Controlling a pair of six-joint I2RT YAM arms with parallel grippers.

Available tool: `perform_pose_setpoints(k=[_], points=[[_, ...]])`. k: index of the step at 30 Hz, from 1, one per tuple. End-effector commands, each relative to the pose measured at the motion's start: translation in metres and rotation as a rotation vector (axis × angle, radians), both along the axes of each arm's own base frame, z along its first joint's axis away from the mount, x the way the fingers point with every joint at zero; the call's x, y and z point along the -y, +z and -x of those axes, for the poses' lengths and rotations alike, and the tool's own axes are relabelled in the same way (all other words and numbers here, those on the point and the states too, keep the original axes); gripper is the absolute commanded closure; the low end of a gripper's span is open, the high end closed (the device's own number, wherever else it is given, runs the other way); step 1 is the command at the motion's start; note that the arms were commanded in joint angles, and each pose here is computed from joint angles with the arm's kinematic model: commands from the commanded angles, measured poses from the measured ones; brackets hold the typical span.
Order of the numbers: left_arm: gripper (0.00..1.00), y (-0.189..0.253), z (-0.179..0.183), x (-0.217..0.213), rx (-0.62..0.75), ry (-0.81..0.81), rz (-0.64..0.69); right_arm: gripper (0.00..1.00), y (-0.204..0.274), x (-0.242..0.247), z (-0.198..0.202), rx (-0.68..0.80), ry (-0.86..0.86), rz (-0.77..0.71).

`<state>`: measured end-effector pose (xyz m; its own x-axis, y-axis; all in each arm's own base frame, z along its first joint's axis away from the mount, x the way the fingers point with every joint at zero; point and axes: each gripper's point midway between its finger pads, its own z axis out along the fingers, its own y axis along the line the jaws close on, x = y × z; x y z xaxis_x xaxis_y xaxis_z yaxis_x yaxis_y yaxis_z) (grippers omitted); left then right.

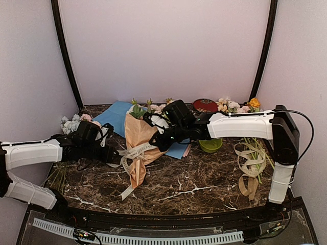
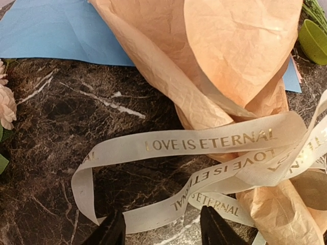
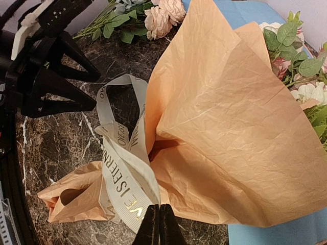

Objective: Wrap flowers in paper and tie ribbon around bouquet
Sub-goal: Cross the half-tied ribbon over the folded bouquet.

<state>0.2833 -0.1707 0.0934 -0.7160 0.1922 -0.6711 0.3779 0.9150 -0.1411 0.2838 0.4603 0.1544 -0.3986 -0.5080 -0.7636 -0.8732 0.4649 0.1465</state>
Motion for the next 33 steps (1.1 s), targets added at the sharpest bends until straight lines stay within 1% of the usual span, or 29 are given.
perform_pose_setpoints(k=[1,3,5,6,8,10,12,16,20,25,29,33], points=[[0.47,-0.037,0.025,-0.013,-0.198,-0.02,-0.122,1.0,0.011,-0.003,-0.006,0.014,0.001,-0.027],[0.43,-0.046,0.029,-0.016,-0.239,-0.024,-0.156,1.0,0.012,-0.003,-0.005,0.013,0.001,-0.027],[0.38,-0.044,0.027,-0.007,-0.203,-0.087,-0.138,1.0,0.014,-0.003,-0.005,0.014,0.002,-0.03],[0.36,-0.04,0.023,-0.002,-0.163,-0.132,-0.146,1.0,0.014,-0.003,-0.005,0.014,0.003,-0.03],[0.34,-0.037,0.015,-0.004,-0.112,-0.167,-0.207,1.0,0.014,-0.003,-0.005,0.014,0.002,-0.03],[0.33,-0.039,0.009,-0.003,-0.105,-0.202,-0.254,1.0,0.014,-0.004,-0.005,0.013,0.003,-0.033],[0.33,-0.041,0.007,0.004,-0.1,-0.254,-0.262,1.0,0.014,-0.004,-0.005,0.013,0.003,-0.034],[0.34,-0.054,0.018,0.005,-0.162,-0.357,-0.314,1.0,0.014,-0.003,-0.005,0.011,0.001,-0.027],[0.36,-0.056,0.022,0.004,-0.134,-0.442,-0.354,1.0,0.014,-0.002,-0.006,0.023,0.002,-0.02],[0.45,-0.055,0.018,0.022,-0.055,-0.508,-0.288,1.0,0.014,-0.003,-0.005,0.019,0.006,-0.024],[0.51,-0.063,0.013,0.014,-0.04,-0.519,-0.365,1.0,0.015,-0.004,-0.005,0.015,0.009,-0.03],[0.55,-0.079,0.01,0.004,-0.104,-0.515,-0.441,1.0,0.017,-0.007,-0.005,0.014,0.016,-0.036]])
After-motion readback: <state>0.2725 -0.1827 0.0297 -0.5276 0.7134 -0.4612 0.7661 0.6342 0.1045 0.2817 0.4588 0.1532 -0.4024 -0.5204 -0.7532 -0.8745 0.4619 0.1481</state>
